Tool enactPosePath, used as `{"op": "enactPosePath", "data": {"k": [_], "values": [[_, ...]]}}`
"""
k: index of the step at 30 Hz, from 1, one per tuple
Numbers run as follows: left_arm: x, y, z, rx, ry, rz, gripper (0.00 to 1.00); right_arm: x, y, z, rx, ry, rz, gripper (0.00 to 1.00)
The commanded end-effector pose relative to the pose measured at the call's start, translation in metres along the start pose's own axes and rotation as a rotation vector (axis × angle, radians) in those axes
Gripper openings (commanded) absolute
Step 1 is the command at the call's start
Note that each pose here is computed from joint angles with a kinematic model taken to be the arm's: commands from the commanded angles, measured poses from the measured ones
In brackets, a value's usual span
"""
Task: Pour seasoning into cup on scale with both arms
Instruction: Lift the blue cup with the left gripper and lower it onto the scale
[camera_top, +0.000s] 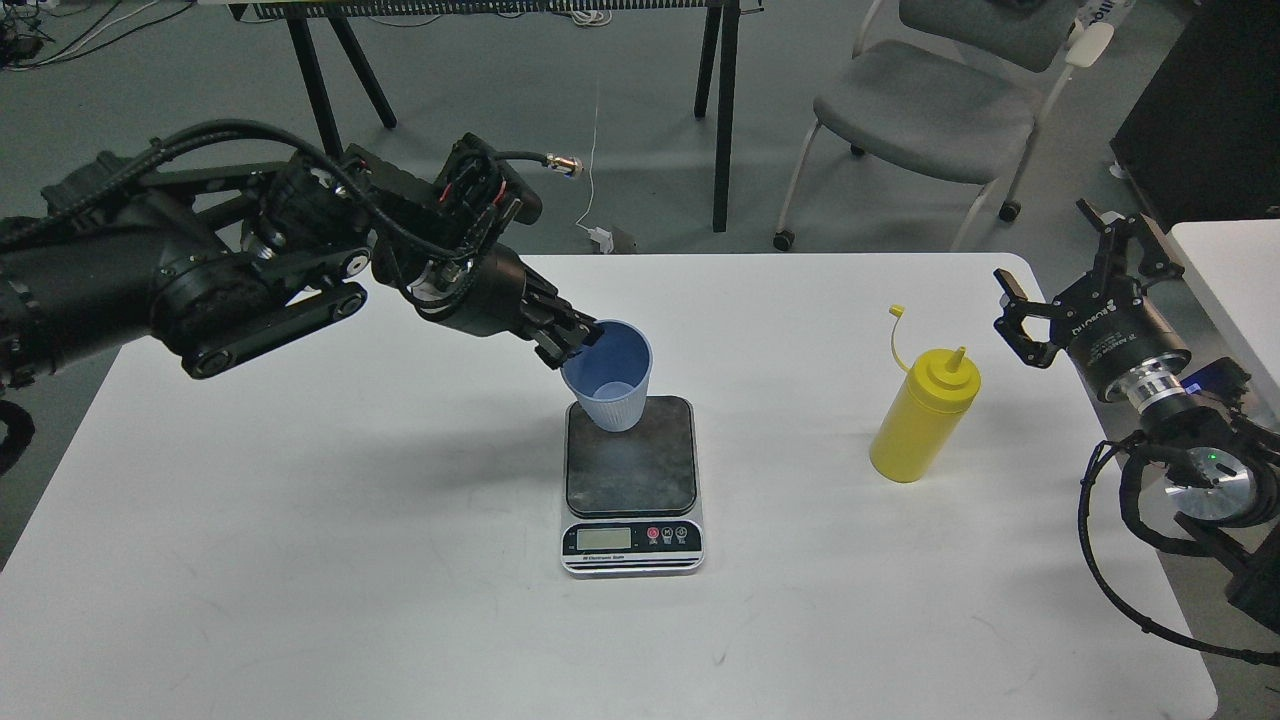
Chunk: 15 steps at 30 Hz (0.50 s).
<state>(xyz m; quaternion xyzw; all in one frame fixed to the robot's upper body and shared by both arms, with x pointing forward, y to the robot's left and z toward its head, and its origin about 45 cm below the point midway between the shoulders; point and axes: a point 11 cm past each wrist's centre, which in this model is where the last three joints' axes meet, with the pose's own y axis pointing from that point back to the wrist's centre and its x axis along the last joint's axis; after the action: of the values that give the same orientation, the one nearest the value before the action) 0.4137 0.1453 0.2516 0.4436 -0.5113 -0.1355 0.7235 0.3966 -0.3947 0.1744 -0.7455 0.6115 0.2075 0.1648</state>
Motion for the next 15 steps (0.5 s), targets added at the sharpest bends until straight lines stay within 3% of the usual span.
{"op": "enactPosePath", "data": {"k": [1,15], "values": [[-0.006,-0.011,0.008,-0.02,-0.013,-0.031,0.02,0.001,0.001,0.001,-0.003,0.0,0.002,1.0],[-0.025,-0.037,0.022,-0.066,0.011,-0.073,0.03,0.001,0.002,0.002,-0.005,0.0,0.003,1.0]]}}
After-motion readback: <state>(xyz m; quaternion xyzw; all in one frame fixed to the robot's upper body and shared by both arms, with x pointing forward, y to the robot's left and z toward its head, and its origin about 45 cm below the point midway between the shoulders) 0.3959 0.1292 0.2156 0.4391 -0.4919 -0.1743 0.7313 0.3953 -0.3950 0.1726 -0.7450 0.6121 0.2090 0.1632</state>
